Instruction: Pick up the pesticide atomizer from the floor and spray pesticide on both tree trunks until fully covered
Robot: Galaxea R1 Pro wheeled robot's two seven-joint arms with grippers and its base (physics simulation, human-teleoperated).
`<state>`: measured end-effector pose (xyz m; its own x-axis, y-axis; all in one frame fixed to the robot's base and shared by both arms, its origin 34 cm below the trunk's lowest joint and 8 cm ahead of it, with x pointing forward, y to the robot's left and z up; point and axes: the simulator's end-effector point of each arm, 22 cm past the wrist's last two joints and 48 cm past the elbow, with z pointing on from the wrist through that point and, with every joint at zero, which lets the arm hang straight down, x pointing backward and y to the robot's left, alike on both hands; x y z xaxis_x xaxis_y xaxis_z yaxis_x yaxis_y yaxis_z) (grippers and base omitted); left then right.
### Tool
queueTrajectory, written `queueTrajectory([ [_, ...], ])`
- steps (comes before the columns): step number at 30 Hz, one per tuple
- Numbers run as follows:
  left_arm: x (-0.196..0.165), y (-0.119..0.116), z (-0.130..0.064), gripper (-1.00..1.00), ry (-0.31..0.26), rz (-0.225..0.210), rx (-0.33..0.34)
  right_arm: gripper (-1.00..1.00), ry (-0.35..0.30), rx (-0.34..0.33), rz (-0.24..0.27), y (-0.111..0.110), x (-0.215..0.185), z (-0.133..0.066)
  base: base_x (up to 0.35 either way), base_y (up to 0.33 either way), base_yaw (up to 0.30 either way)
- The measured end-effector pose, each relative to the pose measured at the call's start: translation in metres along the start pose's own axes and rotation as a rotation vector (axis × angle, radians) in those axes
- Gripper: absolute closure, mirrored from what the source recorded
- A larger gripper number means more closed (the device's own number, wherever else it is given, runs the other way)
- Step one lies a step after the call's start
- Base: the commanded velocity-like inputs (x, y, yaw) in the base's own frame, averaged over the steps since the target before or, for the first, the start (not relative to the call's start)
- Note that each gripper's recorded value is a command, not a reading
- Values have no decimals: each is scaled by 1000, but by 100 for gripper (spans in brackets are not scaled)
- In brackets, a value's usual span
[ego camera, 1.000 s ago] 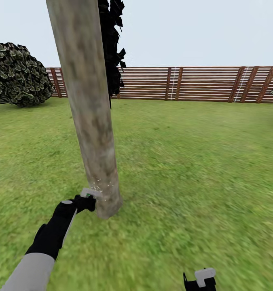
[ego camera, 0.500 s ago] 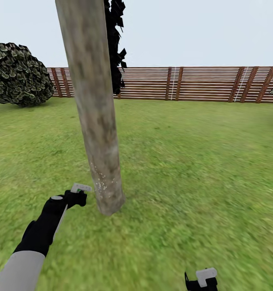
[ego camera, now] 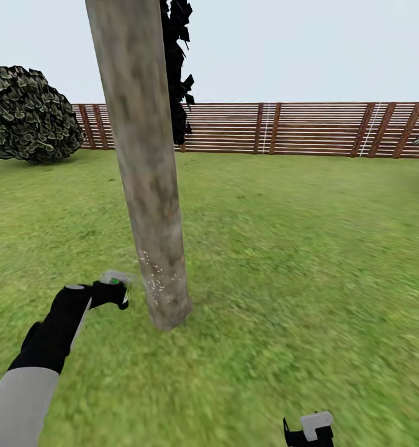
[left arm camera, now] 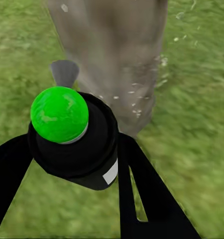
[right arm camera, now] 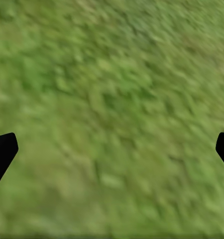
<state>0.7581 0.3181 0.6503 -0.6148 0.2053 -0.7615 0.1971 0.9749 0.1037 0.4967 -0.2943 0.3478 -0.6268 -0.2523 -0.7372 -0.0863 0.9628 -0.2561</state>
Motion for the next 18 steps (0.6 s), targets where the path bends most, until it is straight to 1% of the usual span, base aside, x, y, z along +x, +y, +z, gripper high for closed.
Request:
queueTrajectory([
  [1, 3, 11, -2, 100, 7, 7, -16, -100, 0, 0, 0, 0, 0, 0, 0, 0, 0],
  [3, 9, 15, -3, 100, 18, 6, -5, -100, 0, 0, 0, 0, 0, 0, 0, 0, 0],
  [5, 14, 4, -1, 100, 28, 7, 34, -100, 0, 0, 0, 0, 0, 0, 0, 0, 0],
  [7, 15, -1, 0, 100, 30, 8, 49, -100, 0, 0, -1, -1, 0, 0, 0, 0, 0],
  [8, 9, -22, 3, 100, 23, 3, 88, -100, 0, 1, -1, -1, 0, 0, 0, 0, 0],
  [9, 5, -37, 5, 100, 19, 5, 107, -100, 0, 1, -1, -1, 0, 0, 0, 0, 0],
  [11, 0, -53, 6, 100, 11, 5, 128, -100, 0, 0, -1, -1, 0, 0, 0, 0, 0],
  [12, -2, -71, 7, 100, 13, -6, 156, -100, 0, 1, -1, -1, 0, 0, 0, 0, 0],
  [13, 6, -68, 9, 100, 29, 4, 144, -100, 0, 0, -1, 0, 0, 0, 0, 0, 0],
  [14, 12, -61, 10, 100, 40, 3, 133, -100, 0, 0, -1, -1, 0, 0, 0, 0, 0],
  [16, 26, -29, 9, 100, 68, 18, 84, -100, 0, 0, -2, -1, 0, 0, 0, 0, 0],
  [17, 31, -17, 7, 100, 77, 25, 68, -100, 0, 0, -2, -1, 0, 0, 0, 0, 0],
  [18, 39, -11, 7, 100, 89, 30, 59, -100, 0, -1, -2, -1, 0, 0, 0, 0, 0],
])
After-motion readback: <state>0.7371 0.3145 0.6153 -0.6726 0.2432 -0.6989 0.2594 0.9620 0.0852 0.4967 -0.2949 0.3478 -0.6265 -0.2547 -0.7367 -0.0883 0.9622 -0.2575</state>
